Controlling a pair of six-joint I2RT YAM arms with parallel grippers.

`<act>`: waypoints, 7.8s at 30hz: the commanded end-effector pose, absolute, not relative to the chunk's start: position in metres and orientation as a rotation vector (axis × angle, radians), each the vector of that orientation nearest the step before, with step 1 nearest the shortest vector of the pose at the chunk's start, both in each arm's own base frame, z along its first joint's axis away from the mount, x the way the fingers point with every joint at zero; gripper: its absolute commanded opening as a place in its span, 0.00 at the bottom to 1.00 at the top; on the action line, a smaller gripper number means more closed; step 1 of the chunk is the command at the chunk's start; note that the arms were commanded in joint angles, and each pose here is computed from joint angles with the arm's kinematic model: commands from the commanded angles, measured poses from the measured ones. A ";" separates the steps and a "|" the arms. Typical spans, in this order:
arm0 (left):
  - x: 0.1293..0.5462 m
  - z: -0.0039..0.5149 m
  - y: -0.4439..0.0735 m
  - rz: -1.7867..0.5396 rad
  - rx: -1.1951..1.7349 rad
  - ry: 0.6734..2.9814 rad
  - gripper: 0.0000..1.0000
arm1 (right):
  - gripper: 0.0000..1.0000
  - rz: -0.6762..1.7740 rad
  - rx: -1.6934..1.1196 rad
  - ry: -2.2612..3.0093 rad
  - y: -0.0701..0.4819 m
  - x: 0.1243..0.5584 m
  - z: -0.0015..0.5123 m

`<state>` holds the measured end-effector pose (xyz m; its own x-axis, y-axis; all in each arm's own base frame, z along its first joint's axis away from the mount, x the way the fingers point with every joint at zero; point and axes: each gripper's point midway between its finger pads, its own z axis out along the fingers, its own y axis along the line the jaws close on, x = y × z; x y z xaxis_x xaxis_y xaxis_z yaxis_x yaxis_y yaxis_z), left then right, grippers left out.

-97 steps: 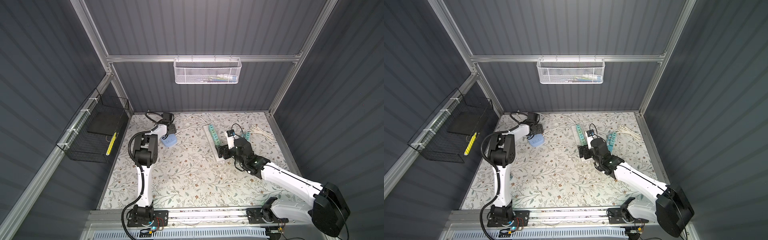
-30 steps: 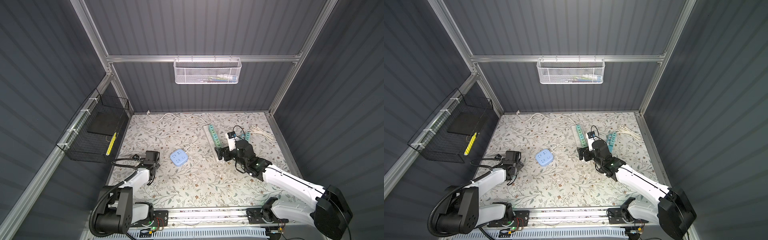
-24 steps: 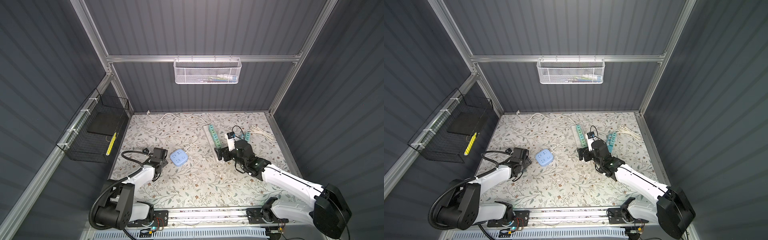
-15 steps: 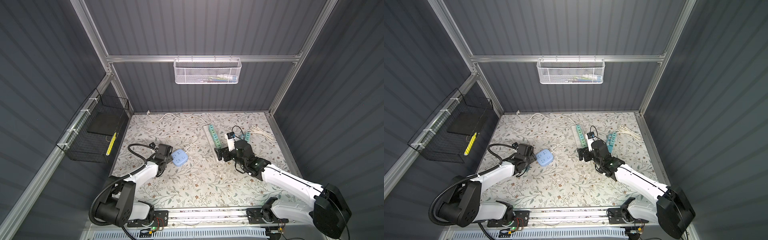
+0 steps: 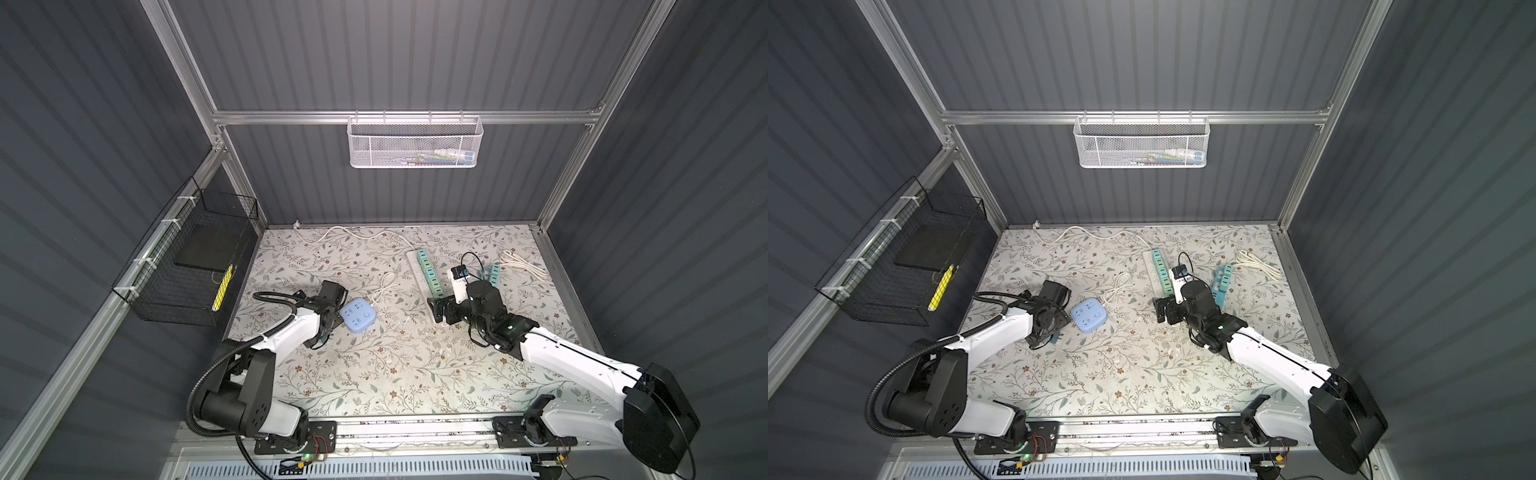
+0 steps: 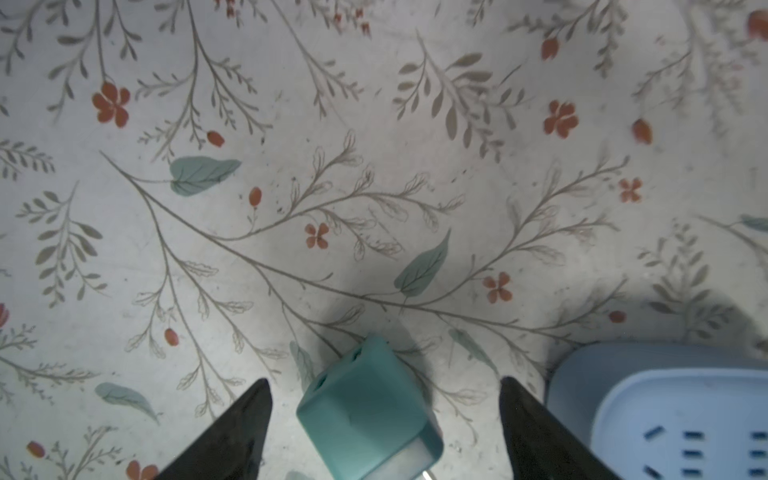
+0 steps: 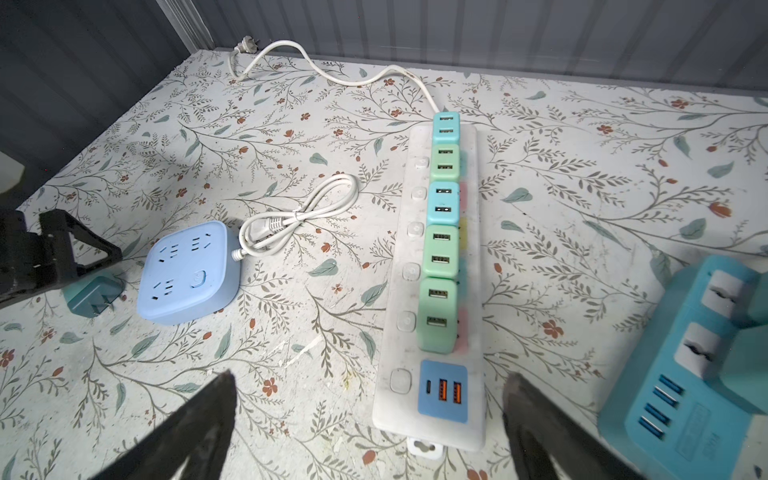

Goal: Insert the plug
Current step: 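Grasp the loose teal adapter beside the socket box with the left gripper, then lift the teal adapter with the left gripper and carry it toward the right gripper, then grasp the teal adapter with the right gripper from the left gripper, then carry the teal adapter over the socket box with the right gripper while the left withdraws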

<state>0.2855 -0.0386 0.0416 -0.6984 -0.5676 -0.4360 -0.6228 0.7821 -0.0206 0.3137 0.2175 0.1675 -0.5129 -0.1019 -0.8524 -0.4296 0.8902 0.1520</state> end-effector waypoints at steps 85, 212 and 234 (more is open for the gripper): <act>0.204 0.047 -0.302 -0.119 1.202 2.657 0.74 | 0.99 0.303 -0.043 2.007 0.154 0.331 0.180; 0.227 0.216 -0.068 -0.098 -0.383 1.916 0.89 | 0.08 0.683 -0.737 2.274 0.414 0.308 0.157; 0.246 0.186 -0.061 -0.164 -0.451 1.997 0.89 | 0.05 0.508 -0.724 2.257 0.463 0.315 0.107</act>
<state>0.2445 -0.0575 0.1880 -0.3769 -0.3830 -0.8434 -0.2686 0.9166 -0.2962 0.3076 0.4561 0.1004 -0.6116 -0.3677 -0.7005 -0.6352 0.7561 0.1577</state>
